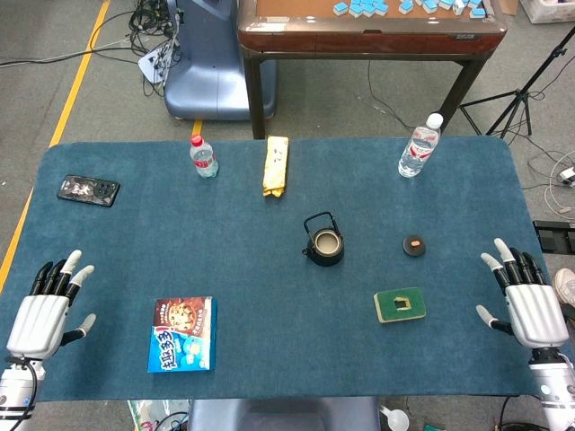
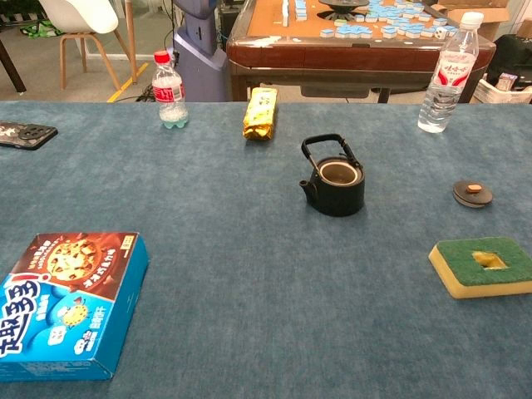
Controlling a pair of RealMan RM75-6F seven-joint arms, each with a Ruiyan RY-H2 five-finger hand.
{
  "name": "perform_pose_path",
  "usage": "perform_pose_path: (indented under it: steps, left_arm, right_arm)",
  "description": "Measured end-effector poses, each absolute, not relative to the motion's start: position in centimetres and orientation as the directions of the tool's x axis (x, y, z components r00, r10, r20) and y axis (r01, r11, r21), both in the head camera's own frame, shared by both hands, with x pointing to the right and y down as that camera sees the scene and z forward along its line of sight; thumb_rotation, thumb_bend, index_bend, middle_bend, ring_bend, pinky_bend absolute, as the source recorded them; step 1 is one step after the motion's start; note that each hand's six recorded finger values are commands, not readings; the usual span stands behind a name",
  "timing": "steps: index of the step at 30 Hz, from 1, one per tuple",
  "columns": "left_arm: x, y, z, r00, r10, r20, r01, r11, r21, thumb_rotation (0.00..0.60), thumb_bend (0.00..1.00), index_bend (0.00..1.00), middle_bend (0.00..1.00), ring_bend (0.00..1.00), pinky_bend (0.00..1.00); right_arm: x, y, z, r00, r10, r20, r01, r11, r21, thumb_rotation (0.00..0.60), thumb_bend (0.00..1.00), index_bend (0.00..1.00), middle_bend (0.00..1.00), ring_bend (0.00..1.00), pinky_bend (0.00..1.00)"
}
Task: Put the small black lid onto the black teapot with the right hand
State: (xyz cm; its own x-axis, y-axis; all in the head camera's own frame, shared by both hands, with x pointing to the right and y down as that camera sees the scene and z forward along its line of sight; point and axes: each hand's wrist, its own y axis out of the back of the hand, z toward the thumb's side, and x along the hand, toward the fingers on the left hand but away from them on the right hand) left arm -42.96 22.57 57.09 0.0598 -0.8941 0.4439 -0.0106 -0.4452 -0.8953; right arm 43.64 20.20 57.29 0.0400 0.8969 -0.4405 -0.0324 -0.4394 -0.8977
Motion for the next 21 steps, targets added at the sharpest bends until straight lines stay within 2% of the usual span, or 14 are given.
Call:
perform_pose_path:
  steps: [5, 9, 21]
  left_arm:
    - [-43.1, 22.3, 57.6, 0.064, -0.888, 0.455, -0.018, -0.457, -0.889, 0.600, 0.26, 0.15, 0.00, 0.00, 0.00]
    - [-43.4, 21.6, 58.1, 0.061, -0.885, 0.462, -0.032, -0.464, -0.885, 0.600, 0.26, 0.15, 0.00, 0.00, 0.00]
    - [-44.4, 19.4, 59.5, 0.049, -0.869, 0.493, -0.035, -0.494, -0.868, 0.600, 0.26, 0.15, 0.00, 0.00, 0.00]
  right_arm:
    - [43.3, 19.3, 57.7, 0.041, 0.883, -0.468, -0.050, -0.466, -0.883, 0.600, 0.22, 0.15, 0.01, 0.00, 0.00]
    - [43.1, 17.7, 58.1, 0.033, 0.870, -0.492, -0.059, -0.490, -0.870, 0.600, 0.22, 0.24, 0.01, 0.00, 0.00]
    - [40.8, 12.3, 60.7, 0.037, 0.819, -0.573, -0.098, -0.568, -0.818, 0.600, 0.22, 0.26, 0.01, 0.00, 0.00]
